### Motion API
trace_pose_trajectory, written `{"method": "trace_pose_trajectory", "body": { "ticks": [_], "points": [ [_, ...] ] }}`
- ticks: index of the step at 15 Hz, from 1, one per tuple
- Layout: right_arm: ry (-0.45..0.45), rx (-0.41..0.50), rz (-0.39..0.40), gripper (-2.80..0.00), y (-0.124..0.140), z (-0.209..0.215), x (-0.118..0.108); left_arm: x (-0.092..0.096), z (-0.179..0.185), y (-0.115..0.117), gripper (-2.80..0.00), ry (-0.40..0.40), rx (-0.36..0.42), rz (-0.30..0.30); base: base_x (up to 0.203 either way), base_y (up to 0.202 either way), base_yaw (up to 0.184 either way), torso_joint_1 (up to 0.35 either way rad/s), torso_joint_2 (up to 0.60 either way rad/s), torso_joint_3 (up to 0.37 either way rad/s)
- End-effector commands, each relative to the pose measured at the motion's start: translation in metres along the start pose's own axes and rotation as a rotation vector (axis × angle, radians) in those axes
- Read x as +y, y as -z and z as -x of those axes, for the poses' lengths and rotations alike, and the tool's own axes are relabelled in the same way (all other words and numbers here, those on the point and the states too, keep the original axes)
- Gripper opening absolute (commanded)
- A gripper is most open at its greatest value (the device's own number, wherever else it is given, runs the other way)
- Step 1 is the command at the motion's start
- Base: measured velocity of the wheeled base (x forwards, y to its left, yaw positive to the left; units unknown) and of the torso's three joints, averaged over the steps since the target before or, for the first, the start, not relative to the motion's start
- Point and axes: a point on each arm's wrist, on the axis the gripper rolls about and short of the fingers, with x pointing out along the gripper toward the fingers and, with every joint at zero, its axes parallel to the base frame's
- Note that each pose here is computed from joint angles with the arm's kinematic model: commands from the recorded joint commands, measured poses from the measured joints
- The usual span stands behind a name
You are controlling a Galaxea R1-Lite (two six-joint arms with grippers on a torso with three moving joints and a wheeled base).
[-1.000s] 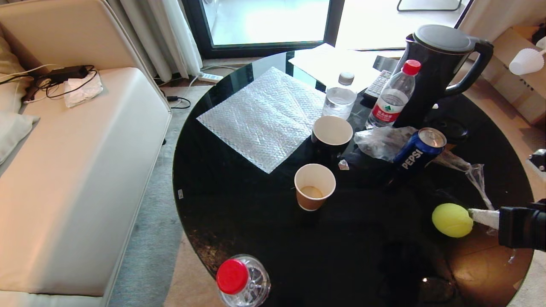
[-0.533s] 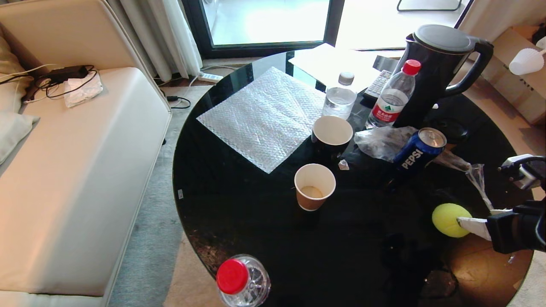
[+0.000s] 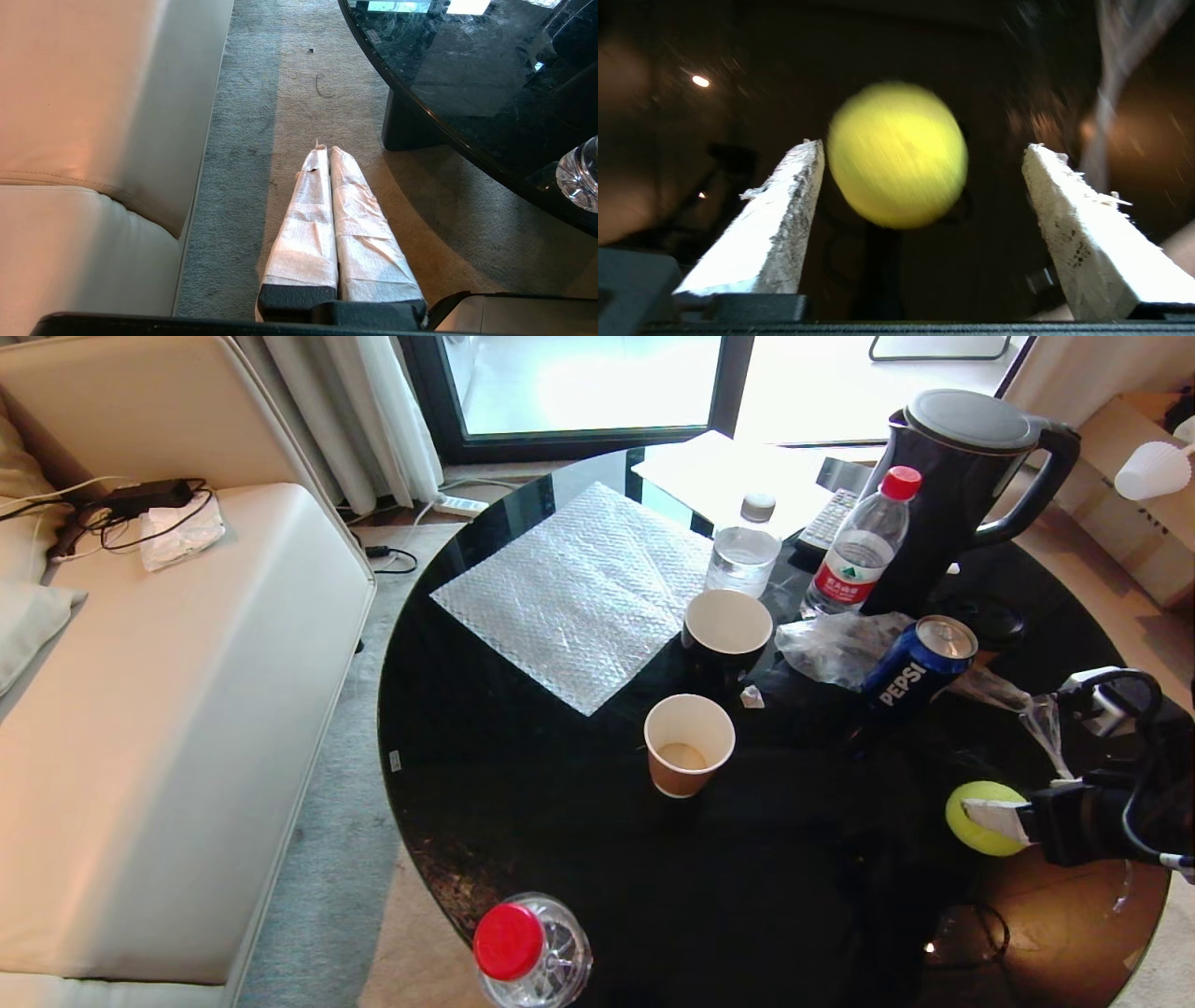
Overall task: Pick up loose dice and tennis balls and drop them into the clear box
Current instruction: Pick up the ball on the table
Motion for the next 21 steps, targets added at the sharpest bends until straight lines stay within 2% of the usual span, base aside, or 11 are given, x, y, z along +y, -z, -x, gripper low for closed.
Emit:
{"method": "trace_pose_trajectory", "body": {
  "ticks": [1, 11, 16, 21],
  "points": [
    [-0.024, 0.029, 0.004, 0.00, 0.003, -0.012, 0.001, 0.000, 0.000, 0.000, -2.80, 0.000, 0.002, 0.001, 0.000, 0.000, 0.000, 0.000, 0.00, 0.000],
    [-0.052, 0.087, 0.016, 0.00, 0.009, -0.029, 0.002, 0.000, 0.000, 0.000, -2.80, 0.000, 0.002, 0.001, 0.000, 0.000, 0.000, 0.000, 0.00, 0.000],
    [-0.038, 0.049, 0.019, 0.00, 0.006, -0.042, 0.001, 0.000, 0.000, 0.000, -2.80, 0.000, 0.002, 0.001, 0.000, 0.000, 0.000, 0.000, 0.00, 0.000],
    [-0.034, 0.059, 0.017, 0.00, 0.006, -0.044, 0.001, 0.000, 0.000, 0.000, -2.80, 0.000, 0.000, 0.001, 0.000, 0.000, 0.000, 0.000, 0.00, 0.000]
  ]
}}
